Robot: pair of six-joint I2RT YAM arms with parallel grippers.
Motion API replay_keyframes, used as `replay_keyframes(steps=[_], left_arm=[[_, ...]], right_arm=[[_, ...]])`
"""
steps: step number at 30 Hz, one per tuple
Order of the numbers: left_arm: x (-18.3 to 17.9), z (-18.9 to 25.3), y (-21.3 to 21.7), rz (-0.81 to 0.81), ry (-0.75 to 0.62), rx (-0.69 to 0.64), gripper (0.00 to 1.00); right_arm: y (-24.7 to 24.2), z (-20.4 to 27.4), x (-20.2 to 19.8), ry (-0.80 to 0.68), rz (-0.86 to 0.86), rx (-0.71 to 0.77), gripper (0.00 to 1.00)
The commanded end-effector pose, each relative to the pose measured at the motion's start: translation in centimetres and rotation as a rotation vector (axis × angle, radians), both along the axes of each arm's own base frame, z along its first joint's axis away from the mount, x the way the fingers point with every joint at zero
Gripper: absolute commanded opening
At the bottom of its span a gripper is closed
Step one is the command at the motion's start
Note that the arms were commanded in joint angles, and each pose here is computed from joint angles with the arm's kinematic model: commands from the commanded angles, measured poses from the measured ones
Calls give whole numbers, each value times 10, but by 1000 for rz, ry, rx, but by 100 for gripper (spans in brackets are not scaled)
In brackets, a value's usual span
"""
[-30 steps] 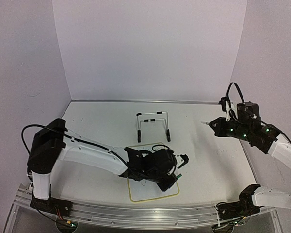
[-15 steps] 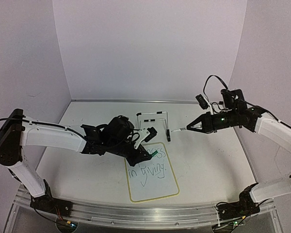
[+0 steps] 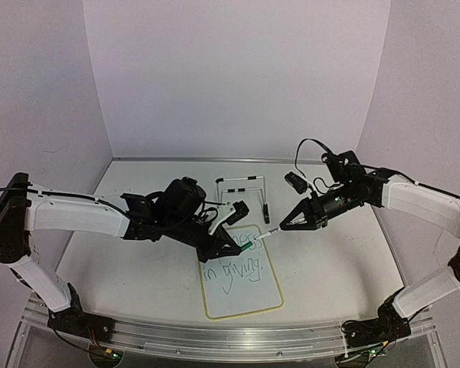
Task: Write a sentence on the whiteboard
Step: Insert the whiteboard marker without the cap into the pen cap.
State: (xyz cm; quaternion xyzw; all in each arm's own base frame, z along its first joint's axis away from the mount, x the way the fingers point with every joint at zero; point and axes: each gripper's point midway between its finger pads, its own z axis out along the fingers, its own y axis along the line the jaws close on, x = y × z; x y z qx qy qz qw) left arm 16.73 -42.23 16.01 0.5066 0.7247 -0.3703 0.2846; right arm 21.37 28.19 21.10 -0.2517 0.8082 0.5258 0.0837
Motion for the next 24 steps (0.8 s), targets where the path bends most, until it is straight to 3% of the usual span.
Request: replay_keyframes(steps=[1,24], left_arm=[[-5,30,0,-44,-46,-78,0],[-13,34,5,-69,-37,-91,0]], right_arm=[[6,9,-4,-11,55,38,0],[10,2,-7,7,84,43,0]])
